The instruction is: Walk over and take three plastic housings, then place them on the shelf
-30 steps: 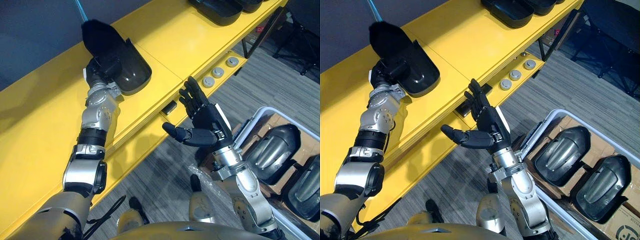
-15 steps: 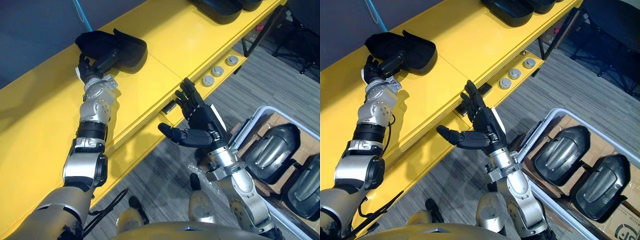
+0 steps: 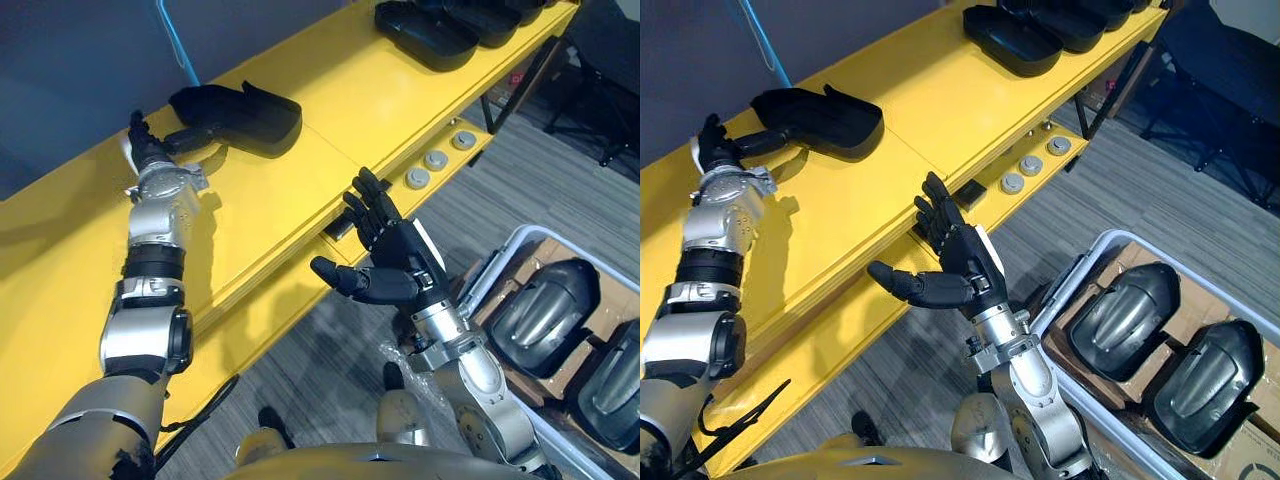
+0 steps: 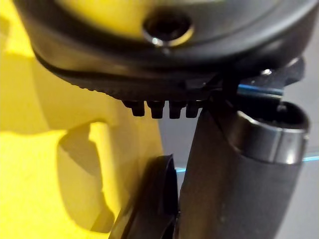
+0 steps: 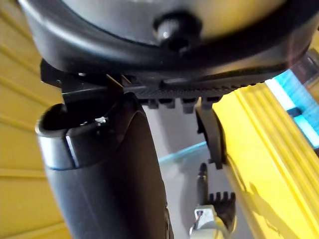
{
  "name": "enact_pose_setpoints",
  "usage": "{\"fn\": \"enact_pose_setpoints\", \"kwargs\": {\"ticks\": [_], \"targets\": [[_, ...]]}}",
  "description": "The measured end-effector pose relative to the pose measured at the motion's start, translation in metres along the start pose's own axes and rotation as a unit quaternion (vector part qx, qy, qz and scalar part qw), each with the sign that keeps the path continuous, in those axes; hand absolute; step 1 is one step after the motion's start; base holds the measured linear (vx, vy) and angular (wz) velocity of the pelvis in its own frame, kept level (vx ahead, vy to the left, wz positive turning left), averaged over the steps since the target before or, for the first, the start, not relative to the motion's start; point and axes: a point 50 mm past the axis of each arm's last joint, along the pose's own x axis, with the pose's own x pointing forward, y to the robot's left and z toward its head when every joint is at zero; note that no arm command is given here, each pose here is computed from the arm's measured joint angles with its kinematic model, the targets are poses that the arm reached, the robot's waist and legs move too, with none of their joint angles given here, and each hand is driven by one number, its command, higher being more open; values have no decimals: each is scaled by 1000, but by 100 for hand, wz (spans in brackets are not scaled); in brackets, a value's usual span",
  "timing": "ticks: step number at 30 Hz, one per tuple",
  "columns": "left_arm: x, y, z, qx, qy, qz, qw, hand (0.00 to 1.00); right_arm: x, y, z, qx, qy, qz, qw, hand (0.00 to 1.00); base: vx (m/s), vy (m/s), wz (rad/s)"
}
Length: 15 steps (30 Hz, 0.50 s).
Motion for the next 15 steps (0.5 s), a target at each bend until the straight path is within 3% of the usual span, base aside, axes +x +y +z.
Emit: {"fn": "enact_pose_setpoints", "kwargs": {"ticks": [4,10,12,15], "targets": [[5,32,25,33,-69,14,997,100,-5,-11,-15,-1,33,-38,999,100,1,-17,10],[-17,41,46,7,-191,-15,981,100,-13,-50,1,-44,0,-145,989,100,-20,-6,19],[-27,45,40,-2,-210,-24,977,100,-13,-66,8,-68,-12,-166,984,100,-44,-20,14],[-72,45,24,-56,-257,-53,963,100,-14,-100,15,-100,-19,-223,970,100,-67,-17,25]]}}
